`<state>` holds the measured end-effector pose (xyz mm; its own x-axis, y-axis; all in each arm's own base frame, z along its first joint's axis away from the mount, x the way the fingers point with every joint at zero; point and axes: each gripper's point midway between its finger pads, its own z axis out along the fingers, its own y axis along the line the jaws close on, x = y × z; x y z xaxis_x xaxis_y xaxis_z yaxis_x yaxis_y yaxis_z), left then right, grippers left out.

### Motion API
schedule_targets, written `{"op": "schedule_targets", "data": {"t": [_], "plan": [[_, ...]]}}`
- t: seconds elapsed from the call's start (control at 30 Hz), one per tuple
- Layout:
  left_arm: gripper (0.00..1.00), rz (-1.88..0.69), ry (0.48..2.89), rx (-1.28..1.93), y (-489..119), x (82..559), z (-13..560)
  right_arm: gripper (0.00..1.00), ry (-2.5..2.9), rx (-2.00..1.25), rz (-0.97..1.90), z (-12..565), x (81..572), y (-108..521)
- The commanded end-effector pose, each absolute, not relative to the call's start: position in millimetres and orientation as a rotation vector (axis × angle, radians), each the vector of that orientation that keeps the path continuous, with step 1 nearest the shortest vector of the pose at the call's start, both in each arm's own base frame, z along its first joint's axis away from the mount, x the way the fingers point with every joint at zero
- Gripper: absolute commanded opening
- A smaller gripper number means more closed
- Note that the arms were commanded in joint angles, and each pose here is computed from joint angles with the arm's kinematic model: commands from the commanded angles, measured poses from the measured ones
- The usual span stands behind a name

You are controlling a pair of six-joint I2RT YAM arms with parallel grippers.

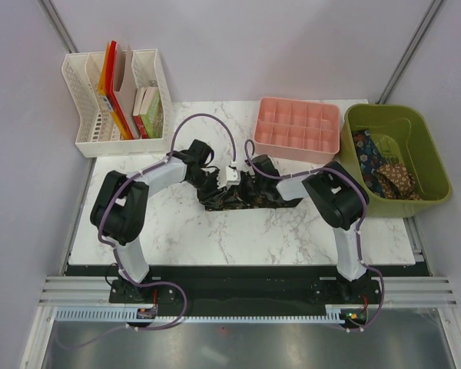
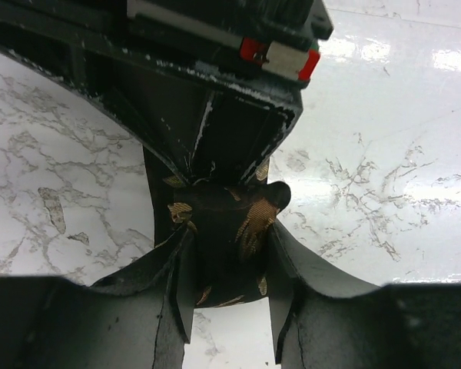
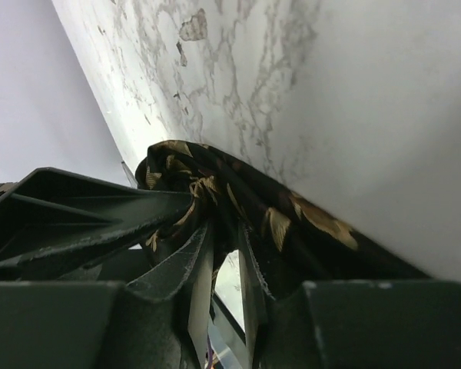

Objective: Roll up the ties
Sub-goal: Roll the tie at the center of the board.

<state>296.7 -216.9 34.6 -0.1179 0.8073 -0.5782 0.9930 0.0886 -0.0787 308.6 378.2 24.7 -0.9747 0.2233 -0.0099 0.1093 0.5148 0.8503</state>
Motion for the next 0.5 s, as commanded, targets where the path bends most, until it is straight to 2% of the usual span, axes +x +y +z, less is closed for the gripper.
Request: {"op": "schedule_targets", "data": {"t": [0.0,0.23,0.47], "plan": [[0.27,-0.527,2.167,1.83,-187.5,292.6,-9.7,0.29,2.575,0.177,1.574,73.7,303.6,382.0],[0.25,-0.527,2.187,1.841,-185.5,291.5,-12.4,0.31,2.583,0.158,1.542,72.1,308.9,362.7],[0.24,-0.517,2.205,1.839,-187.4,299.4,-13.1,0.5,2.512,0.116,1.589,89.2,311.9,365.8]]}}
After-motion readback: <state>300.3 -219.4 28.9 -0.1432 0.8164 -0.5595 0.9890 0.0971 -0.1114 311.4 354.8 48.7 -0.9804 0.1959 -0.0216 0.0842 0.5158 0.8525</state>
